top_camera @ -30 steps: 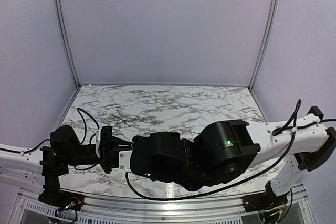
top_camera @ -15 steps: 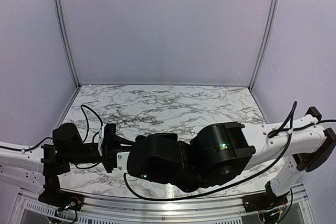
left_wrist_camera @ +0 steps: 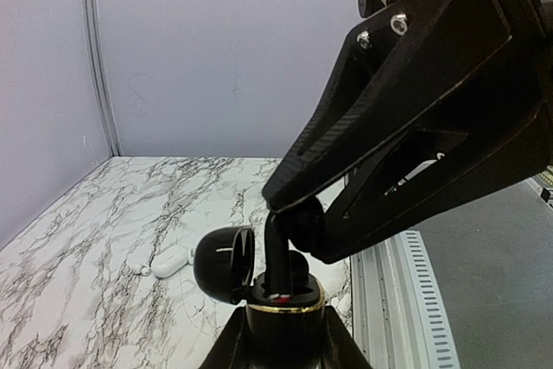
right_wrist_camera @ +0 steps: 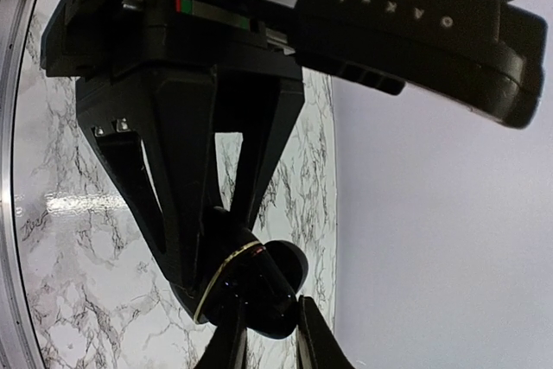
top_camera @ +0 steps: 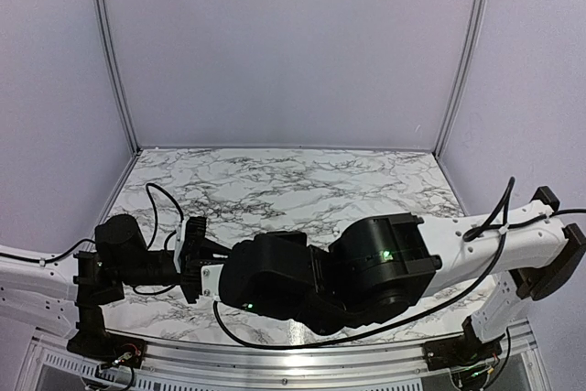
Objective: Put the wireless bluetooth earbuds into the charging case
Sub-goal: Insert the left earbud into the left side groove of the charging case.
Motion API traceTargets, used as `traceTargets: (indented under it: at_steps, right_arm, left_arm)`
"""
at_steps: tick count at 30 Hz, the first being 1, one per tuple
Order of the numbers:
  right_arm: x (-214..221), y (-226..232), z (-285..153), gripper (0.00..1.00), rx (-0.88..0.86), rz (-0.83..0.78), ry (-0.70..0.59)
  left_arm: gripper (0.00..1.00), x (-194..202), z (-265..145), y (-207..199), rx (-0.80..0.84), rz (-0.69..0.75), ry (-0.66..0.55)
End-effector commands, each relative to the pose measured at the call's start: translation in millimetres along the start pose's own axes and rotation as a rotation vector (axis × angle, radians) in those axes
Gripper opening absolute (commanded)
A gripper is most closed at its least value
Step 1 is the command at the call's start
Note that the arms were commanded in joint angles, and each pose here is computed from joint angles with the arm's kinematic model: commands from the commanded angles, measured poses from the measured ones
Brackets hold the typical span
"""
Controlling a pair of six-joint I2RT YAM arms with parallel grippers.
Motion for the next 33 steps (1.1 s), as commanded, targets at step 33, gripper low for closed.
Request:
traceTargets:
  at_steps: [33]
  right_arm:
    - [0.2,15.8,2.7,0.09,-0.062,-0.039,-0.021]
  left_arm:
    - [0.01,-19.9,13.9,-12.6,0.114,-0.006,-0.044]
Point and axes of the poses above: each gripper's point midway between its finger pads, its own z axis out along the fingers, its own y axis along the line the jaws close on, x = y × z, the point moved 1 cm from there along -z, back along the fingers, and after that the axes turned 7 degrees about z, right-handed, at the moved point
